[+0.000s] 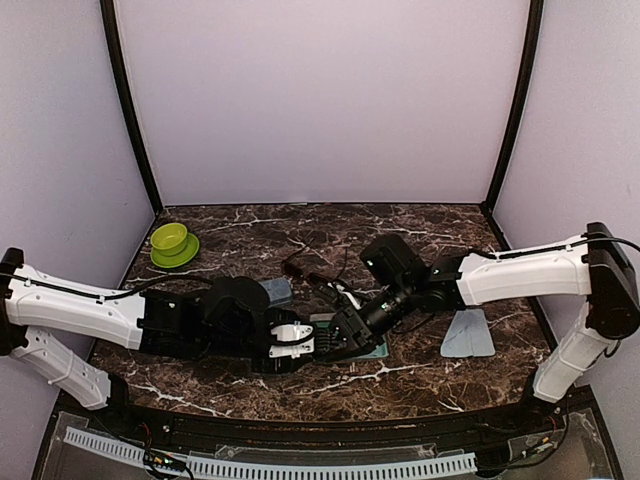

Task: Organize the sunglasses
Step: Pass from the right arm to the left

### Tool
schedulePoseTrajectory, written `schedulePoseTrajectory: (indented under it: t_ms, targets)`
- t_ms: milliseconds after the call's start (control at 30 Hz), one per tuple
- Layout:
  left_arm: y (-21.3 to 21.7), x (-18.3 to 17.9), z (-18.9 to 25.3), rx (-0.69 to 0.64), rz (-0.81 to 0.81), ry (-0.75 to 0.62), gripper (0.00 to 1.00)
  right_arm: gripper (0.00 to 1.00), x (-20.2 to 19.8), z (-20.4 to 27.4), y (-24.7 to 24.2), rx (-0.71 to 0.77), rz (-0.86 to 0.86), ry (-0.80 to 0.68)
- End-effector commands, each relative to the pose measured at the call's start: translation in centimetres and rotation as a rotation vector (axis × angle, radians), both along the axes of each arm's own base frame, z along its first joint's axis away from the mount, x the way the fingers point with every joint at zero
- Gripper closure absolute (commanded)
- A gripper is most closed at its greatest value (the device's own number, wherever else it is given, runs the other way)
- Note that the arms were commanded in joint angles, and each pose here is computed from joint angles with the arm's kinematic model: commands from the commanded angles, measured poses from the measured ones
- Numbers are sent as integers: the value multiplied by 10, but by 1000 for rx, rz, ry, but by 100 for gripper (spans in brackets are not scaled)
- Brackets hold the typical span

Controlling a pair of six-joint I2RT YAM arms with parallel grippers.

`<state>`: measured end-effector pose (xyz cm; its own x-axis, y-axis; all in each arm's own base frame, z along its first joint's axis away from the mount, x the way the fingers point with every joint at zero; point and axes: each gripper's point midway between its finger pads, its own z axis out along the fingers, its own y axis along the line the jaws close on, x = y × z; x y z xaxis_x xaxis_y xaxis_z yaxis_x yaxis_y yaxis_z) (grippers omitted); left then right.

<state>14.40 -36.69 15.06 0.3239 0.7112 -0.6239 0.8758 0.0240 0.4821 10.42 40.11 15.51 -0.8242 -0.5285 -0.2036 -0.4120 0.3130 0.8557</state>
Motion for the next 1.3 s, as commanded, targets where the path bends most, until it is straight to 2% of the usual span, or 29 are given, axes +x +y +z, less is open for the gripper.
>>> schedulePoseTrajectory:
  t_ms: [0, 200, 367, 500, 900, 1267]
  targets:
    - [-8, 0, 10, 4, 13, -36, 46, 86, 8, 9, 8, 36, -1, -13]
    - [-9, 1, 4, 36, 56, -19, 45, 86, 10, 6, 6, 22, -10, -15]
    - [-1, 3, -3, 66, 91, -13, 38, 86, 11, 3, 3, 1, -17, -22]
    - [4, 4, -8, 91, 111, -7, 36, 86, 12, 3, 3, -6, -17, -29]
    - [5, 5, -19, 131, 124, 0, 47, 85, 14, 4, 3, -4, -17, -31]
    - [0, 8, -14, 107, 131, -6, 54, 85, 14, 3, 2, -8, -19, -29]
